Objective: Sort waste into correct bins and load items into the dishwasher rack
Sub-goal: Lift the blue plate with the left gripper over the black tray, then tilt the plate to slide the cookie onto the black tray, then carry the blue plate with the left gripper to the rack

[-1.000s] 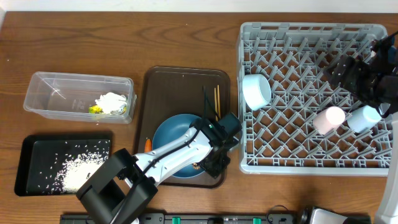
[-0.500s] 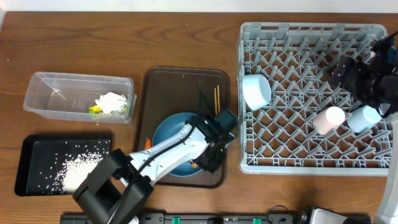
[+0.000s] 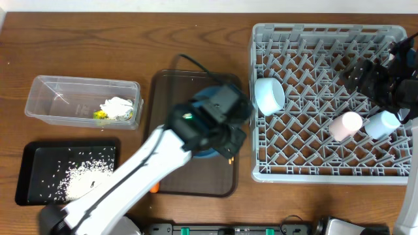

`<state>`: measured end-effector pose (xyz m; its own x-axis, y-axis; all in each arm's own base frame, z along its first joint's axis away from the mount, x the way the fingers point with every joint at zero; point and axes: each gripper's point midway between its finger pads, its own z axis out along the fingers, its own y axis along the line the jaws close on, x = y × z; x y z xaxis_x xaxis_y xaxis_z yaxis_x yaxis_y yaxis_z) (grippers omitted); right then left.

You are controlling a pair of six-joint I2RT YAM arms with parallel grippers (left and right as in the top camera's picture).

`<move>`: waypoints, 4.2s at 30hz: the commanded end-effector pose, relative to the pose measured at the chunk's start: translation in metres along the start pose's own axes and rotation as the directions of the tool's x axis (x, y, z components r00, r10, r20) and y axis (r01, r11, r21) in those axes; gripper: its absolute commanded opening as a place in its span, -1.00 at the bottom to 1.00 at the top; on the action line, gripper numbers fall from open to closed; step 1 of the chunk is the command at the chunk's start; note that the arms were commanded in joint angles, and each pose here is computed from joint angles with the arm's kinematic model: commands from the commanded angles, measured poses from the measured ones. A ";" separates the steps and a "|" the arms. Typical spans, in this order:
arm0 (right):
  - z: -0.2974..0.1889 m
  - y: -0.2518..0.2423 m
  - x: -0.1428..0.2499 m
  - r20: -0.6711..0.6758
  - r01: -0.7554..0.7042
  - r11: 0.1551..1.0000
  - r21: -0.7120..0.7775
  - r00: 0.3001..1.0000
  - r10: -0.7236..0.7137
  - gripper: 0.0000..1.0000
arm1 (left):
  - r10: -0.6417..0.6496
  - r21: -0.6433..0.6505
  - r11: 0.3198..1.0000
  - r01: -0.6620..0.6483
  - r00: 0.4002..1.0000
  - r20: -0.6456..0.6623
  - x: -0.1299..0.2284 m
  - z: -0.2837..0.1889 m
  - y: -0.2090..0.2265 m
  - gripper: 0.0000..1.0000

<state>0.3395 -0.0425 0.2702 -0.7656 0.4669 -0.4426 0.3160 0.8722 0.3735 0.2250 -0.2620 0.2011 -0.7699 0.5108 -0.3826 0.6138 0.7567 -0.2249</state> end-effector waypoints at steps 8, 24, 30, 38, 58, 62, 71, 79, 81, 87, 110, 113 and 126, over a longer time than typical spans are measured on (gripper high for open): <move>-0.005 -0.002 -0.001 0.016 0.008 1.000 0.001 1.000 -0.008 0.72 | -0.364 -0.092 0.913 0.398 0.894 0.262 -0.019 -0.074 0.095 -0.87; -0.005 -0.002 -0.001 0.016 0.008 1.000 0.001 1.000 -0.008 0.72 | -0.603 -0.149 0.693 0.705 0.681 0.417 0.010 -0.120 0.204 -0.88; -0.005 -0.002 -0.001 0.016 0.008 1.000 0.001 1.000 -0.008 0.72 | -0.674 -0.128 0.562 0.817 0.543 0.501 0.037 -0.153 0.229 -0.88; -0.005 -0.001 -0.002 0.018 0.009 1.000 0.001 1.000 -0.009 0.74 | -0.739 -0.069 0.353 0.933 0.323 0.592 0.098 -0.190 0.264 -0.88; -0.005 -0.001 -0.005 0.029 0.012 1.000 -0.002 1.000 -0.012 0.76 | -0.678 0.515 0.621 0.591 0.074 0.732 0.155 -0.229 0.263 -0.88; -0.005 -0.001 -0.004 0.026 0.011 1.000 -0.001 1.000 -0.011 0.76 | -0.624 0.538 0.663 0.521 -0.013 0.781 0.170 -0.239 0.258 -0.87; -0.005 -0.001 -0.004 0.026 0.011 1.000 -0.002 1.000 -0.011 0.76 | -0.600 0.527 0.645 0.554 -0.061 0.798 0.188 -0.232 0.263 -0.87; -0.005 0.000 -0.006 0.033 0.014 1.000 -0.003 0.999 -0.013 0.76 | -0.614 0.524 0.625 0.579 -0.050 0.787 0.192 -0.224 0.266 -0.87; -0.005 0.000 -0.006 0.034 0.014 1.000 -0.003 0.999 -0.014 0.76 | -0.616 0.529 0.624 0.574 -0.054 0.786 0.192 -0.224 0.266 -0.88; -0.005 -0.001 -0.005 0.030 0.013 1.000 -0.002 0.999 -0.012 0.77 | -0.616 0.522 0.621 0.585 -0.048 0.786 0.193 -0.223 0.267 -0.88; -0.005 0.003 -0.005 0.028 0.004 1.000 -0.023 1.000 -0.003 0.76 | -0.670 0.561 0.521 0.643 -0.100 0.736 0.208 -0.217 0.284 -0.87; -0.005 0.004 -0.005 0.028 0.003 1.000 -0.027 1.000 -0.003 0.76 | -0.699 0.525 0.436 0.731 -0.092 0.709 0.221 -0.200 0.290 -0.88; -0.005 0.004 -0.004 0.025 0.003 1.000 -0.029 1.000 -0.002 0.75 | -0.679 0.564 0.581 0.586 -0.034 0.734 0.186 -0.217 0.280 -0.87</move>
<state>0.3429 -0.0401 0.2730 -0.7615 0.4646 -0.4519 0.2998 0.8707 0.3899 0.2082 0.1474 0.2477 -0.2350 -0.8518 -0.4682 -0.0964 0.4998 -0.8608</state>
